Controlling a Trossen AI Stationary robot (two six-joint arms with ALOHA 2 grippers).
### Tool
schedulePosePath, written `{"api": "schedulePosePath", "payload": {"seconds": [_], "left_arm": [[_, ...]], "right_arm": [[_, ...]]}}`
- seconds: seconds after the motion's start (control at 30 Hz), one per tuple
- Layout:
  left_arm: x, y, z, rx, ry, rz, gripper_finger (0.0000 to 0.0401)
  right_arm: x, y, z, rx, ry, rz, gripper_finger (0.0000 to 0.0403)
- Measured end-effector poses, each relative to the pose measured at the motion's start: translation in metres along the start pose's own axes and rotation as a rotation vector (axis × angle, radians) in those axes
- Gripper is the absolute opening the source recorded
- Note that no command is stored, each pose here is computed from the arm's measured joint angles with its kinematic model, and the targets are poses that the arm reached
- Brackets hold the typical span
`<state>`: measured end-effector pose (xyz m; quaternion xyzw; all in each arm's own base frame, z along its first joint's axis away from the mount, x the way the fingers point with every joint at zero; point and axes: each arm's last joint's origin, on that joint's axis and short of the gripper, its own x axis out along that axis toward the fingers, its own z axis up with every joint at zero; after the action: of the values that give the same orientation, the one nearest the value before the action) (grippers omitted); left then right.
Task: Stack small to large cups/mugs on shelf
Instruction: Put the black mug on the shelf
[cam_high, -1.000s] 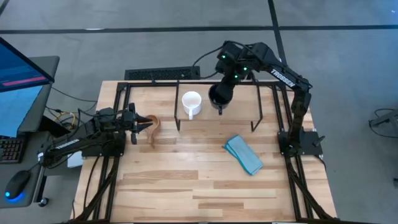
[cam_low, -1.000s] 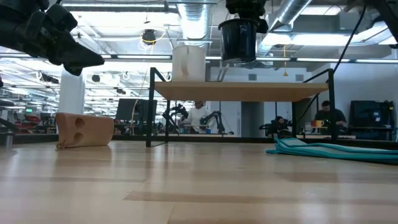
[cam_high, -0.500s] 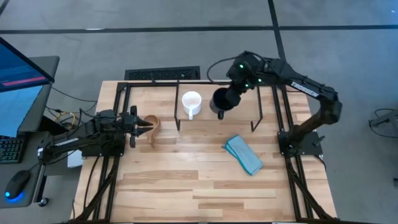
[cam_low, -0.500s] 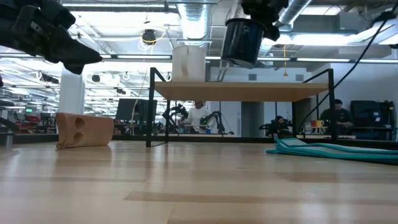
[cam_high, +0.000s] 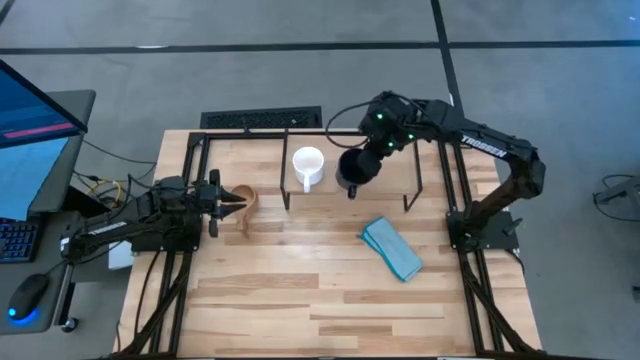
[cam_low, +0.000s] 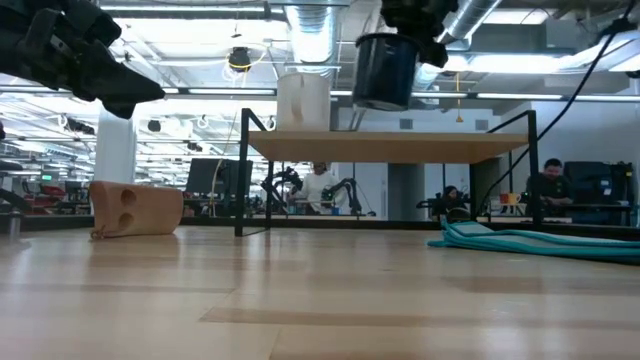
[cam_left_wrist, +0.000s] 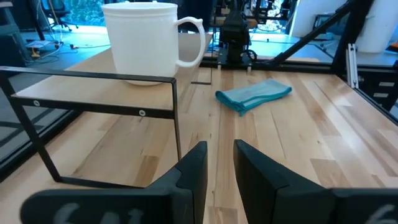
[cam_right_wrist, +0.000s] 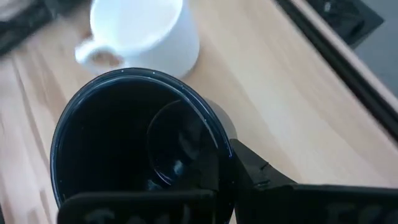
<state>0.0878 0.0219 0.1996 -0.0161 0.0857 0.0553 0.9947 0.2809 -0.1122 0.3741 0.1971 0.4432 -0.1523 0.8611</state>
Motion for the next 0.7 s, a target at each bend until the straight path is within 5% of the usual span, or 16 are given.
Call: {"api": "schedulePosePath", "payload": {"seconds": [0.7], "left_arm": [[0.002, 0.001, -0.001, 0.000, 0.016, 0.024, 0.0069]], "right_arm": [[0.020, 0.000, 0.009, 0.048, 0.155, -0.080, 0.0028]]}}
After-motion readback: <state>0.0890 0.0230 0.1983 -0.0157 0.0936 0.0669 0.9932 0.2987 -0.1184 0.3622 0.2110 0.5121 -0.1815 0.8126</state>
